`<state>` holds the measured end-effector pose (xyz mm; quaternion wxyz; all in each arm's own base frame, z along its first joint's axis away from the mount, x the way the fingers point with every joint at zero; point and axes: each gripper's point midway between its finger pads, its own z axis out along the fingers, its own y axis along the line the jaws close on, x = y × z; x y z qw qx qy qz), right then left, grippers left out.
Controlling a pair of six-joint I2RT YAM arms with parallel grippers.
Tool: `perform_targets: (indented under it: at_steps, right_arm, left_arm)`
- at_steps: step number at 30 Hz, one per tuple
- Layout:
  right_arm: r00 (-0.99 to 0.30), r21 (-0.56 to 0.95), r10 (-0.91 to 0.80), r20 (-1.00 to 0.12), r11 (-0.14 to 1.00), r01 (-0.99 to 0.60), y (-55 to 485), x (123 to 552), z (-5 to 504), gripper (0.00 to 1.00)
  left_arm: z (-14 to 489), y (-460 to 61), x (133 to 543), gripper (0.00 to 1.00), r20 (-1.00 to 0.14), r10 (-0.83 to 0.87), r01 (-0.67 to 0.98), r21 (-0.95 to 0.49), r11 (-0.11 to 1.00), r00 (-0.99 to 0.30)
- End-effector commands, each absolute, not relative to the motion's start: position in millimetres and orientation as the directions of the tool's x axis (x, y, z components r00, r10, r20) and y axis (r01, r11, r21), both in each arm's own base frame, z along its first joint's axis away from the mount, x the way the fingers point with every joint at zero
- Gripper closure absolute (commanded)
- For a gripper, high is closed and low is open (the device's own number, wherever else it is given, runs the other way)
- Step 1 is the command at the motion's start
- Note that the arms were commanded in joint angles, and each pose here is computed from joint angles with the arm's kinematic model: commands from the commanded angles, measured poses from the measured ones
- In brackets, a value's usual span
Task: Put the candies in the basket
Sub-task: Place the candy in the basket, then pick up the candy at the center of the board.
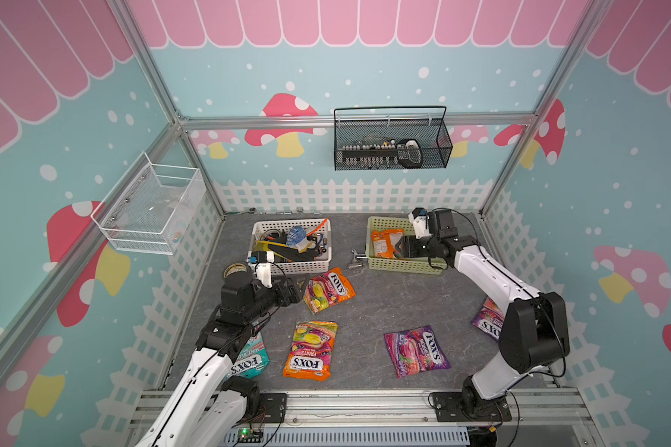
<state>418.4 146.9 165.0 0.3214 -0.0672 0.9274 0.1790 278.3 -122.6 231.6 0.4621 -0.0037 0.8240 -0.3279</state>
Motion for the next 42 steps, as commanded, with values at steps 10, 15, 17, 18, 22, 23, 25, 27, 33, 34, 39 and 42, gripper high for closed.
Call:
perform_targets:
  at_steps: [10, 15, 17, 18, 22, 23, 25, 27, 33, 34, 39, 42]
  right_arm:
    - [-0.875, 0.531, 0.181, -0.448, 0.842, -0.098, 158.3, 307.5, 110.0, 0.40]
    - [-0.828, 0.530, 0.039, -0.559, 0.785, -0.321, 205.4, 297.3, 114.6, 0.50]
    - [-0.810, 0.533, 0.031, -0.585, 0.768, -0.355, 219.6, 300.3, 111.3, 0.55]
    - [-0.803, 0.537, 0.031, -0.595, 0.759, -0.369, 226.5, 301.3, 109.8, 0.57]
    - [-0.769, 0.535, -0.004, -0.639, 0.716, -0.449, 264.4, 309.8, 99.9, 0.60]
    - [-0.766, 0.529, -0.022, -0.642, 0.710, -0.464, 273.1, 312.1, 95.8, 0.60]
    - [-0.765, 0.520, -0.051, -0.642, 0.704, -0.484, 289.1, 318.3, 82.8, 0.60]
    - [-0.768, 0.527, -0.054, -0.638, 0.697, -0.487, 298.4, 324.9, 71.3, 0.59]
    - [-0.779, 0.527, -0.067, -0.624, 0.699, -0.483, 310.2, 338.6, 46.2, 0.57]
    - [-0.778, 0.532, -0.071, -0.624, 0.691, -0.490, 312.8, 339.6, 45.5, 0.56]
    - [-0.780, 0.547, -0.077, -0.621, 0.670, -0.502, 321.0, 342.8, 44.0, 0.56]
    - [-0.794, 0.554, -0.085, -0.602, 0.672, -0.492, 322.9, 343.6, 29.4, 0.56]
  left_arm:
    - [192.5, -142.1, 275.8, 0.16, -0.646, -0.296, 0.271, -0.629, 0.729, -0.704]
    - [174.7, -150.2, 283.2, 0.29, -0.588, -0.361, 0.222, -0.694, 0.685, -0.724]
    - [168.3, -153.1, 287.7, 0.36, -0.561, -0.403, 0.200, -0.729, 0.654, -0.723]
    - [165.4, -154.2, 289.2, 0.39, -0.554, -0.416, 0.193, -0.737, 0.647, -0.721]
    - [156.4, -158.5, 298.8, 0.48, -0.559, -0.442, 0.187, -0.743, 0.643, -0.701]
    - [154.3, -159.9, 300.8, 0.49, -0.561, -0.443, 0.187, -0.742, 0.644, -0.699]
    - [148.3, -163.5, 304.0, 0.52, -0.561, -0.435, 0.191, -0.739, 0.645, -0.704]
    - [140.5, -166.6, 306.9, 0.54, -0.561, -0.421, 0.188, -0.731, 0.656, -0.713]
    - [113.3, -171.6, 310.9, 0.60, -0.558, -0.374, 0.172, -0.696, 0.697, -0.741]
    - [110.0, -172.7, 311.6, 0.61, -0.558, -0.367, 0.173, -0.692, 0.701, -0.744]
    - [90.0, -175.6, 312.2, 0.62, -0.540, -0.347, 0.153, -0.679, 0.718, -0.767]
    - [75.4, -177.2, 311.3, 0.63, -0.516, -0.333, 0.136, -0.675, 0.725, -0.789]
